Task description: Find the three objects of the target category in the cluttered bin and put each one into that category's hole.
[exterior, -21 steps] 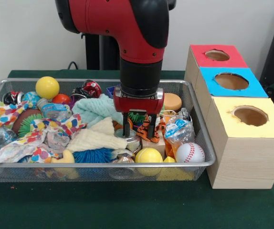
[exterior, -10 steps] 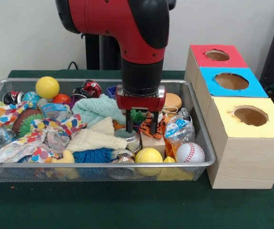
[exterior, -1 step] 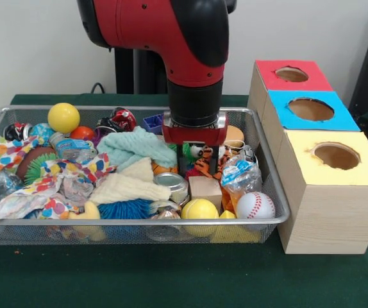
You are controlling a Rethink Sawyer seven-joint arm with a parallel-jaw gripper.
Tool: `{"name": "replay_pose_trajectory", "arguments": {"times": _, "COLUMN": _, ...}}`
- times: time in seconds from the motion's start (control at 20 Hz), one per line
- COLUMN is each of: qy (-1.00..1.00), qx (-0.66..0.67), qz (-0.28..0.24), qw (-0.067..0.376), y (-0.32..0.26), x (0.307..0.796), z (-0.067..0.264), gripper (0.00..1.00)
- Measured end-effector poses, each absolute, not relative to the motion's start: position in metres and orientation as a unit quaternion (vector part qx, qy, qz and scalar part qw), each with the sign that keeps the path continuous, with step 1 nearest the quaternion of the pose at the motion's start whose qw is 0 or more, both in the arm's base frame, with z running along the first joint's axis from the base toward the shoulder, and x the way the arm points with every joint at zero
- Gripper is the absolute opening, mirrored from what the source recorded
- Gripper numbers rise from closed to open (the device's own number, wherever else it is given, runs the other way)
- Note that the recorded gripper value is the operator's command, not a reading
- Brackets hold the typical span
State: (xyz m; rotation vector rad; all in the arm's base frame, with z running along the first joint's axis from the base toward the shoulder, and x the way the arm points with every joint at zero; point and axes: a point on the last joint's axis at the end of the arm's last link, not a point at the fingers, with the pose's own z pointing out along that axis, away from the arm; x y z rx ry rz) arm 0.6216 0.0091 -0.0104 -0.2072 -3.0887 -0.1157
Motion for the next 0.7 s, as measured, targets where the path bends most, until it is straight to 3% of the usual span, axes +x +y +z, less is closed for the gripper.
{"name": "replay_pose_trajectory", "arguments": {"times": 0.15, "qy": -0.995, "qx": -0.074, "qz": -0.05, "qw": 0.032, "y": 0.013, "x": 0.614, "z": -0.015, "gripper": 1.0}}
{"name": "replay_pose_trajectory", "arguments": {"times": 0.2, "qy": -0.995, "qx": -0.076, "qz": -0.054, "qw": 0.037, "y": 0.015, "x": 0.611, "z": -0.017, "gripper": 0.0}}
{"name": "replay_pose_trajectory", "arguments": {"times": 0.7, "qy": -0.991, "qx": -0.096, "qz": -0.077, "qw": 0.053, "y": 0.015, "x": 0.601, "z": -0.025, "gripper": 0.0}}
